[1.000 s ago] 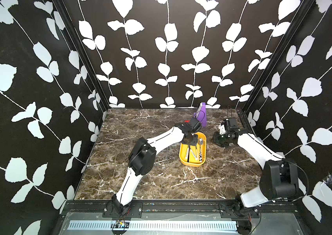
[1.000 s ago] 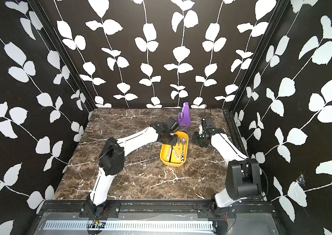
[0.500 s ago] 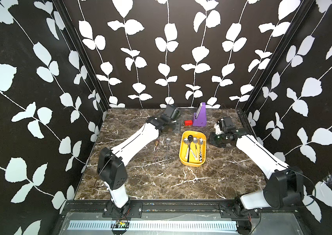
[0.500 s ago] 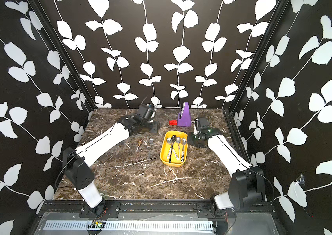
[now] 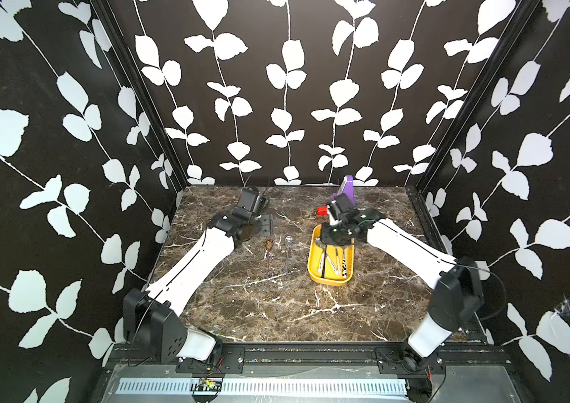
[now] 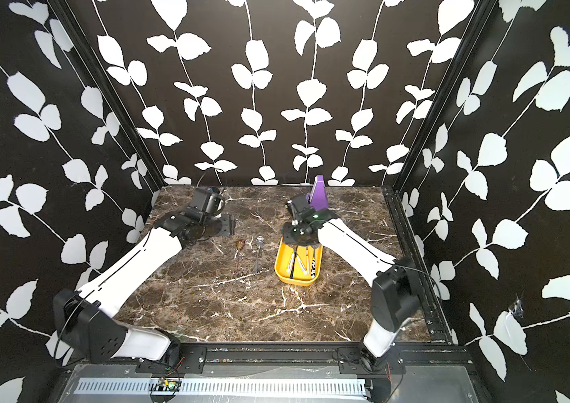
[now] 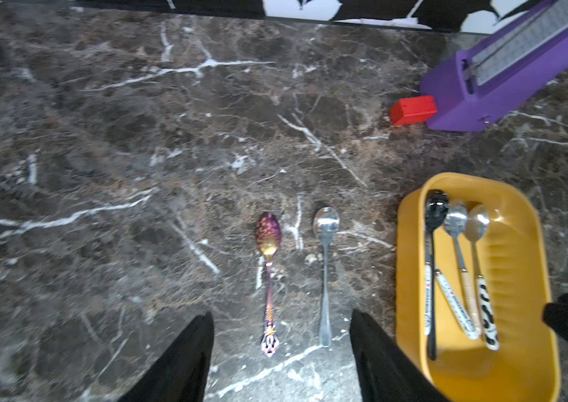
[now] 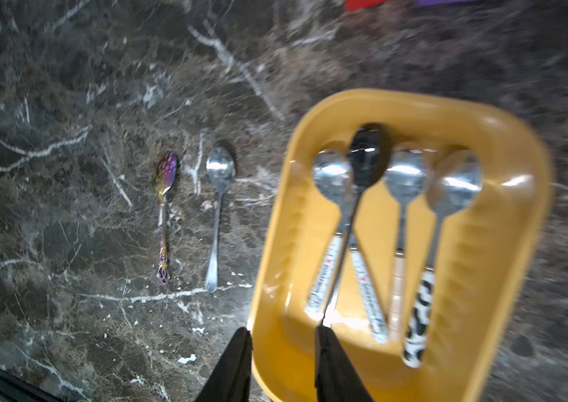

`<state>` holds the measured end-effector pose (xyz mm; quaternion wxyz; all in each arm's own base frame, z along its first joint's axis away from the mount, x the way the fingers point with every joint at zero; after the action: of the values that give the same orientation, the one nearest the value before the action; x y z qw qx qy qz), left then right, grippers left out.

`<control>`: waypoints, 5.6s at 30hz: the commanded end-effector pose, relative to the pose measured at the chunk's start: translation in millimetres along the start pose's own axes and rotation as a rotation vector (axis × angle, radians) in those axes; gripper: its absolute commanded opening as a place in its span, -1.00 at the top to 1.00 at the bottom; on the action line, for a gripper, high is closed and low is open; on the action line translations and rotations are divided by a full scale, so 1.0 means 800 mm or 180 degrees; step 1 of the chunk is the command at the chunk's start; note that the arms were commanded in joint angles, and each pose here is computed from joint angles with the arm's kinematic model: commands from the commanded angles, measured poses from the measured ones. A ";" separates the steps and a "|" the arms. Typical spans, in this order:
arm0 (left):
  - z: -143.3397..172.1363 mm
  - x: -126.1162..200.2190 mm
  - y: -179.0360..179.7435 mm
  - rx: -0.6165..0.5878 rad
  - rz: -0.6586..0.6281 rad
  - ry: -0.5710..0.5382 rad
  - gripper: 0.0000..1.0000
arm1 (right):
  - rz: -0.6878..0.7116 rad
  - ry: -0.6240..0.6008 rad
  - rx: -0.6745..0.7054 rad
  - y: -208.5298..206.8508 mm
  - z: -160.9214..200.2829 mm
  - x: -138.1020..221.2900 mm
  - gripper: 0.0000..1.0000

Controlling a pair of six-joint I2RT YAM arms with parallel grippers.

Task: Put the spoon into the storage box
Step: Pick up the spoon from the center of the board, then place the spoon in the storage box, then pick up the spoon from the center of the board.

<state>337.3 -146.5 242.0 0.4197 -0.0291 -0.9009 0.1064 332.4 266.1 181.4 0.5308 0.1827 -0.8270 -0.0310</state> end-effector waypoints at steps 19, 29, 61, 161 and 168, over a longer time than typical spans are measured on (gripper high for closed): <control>0.047 0.007 0.095 0.0248 -0.0661 0.0004 -0.40 | 0.0444 0.0511 0.0748 0.093 0.010 -0.136 0.29; 0.072 0.012 0.112 0.0304 -0.0737 0.0040 -0.40 | 0.0564 0.0714 0.0841 0.096 0.016 -0.179 0.29; 0.077 0.004 0.112 0.0250 -0.0758 0.0141 -0.40 | 0.0700 0.0665 0.0935 0.096 0.001 -0.192 1.00; 0.132 -0.155 0.026 -0.0334 -0.0573 0.1397 -0.16 | 0.0061 0.0113 -0.0216 -0.099 -0.011 -0.026 0.43; 0.144 -0.190 0.028 -0.0397 -0.0725 0.1544 -0.02 | 0.0030 0.0169 -0.0250 -0.100 -0.002 -0.034 0.43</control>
<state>346.6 -166.5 48.7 0.6265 0.0171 -0.7792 0.0086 368.6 202.1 145.0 0.5562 0.1599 -0.8141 -0.0490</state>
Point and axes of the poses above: each gripper's point midway between its finger pads, its own x axis back along the fingers, its own y axis along the line the jaws close on, z = x × y, the point moved 2 cm from there along x, back along the fingers, and after that the axes turned 9 degrees about x, right-handed, at the moved point
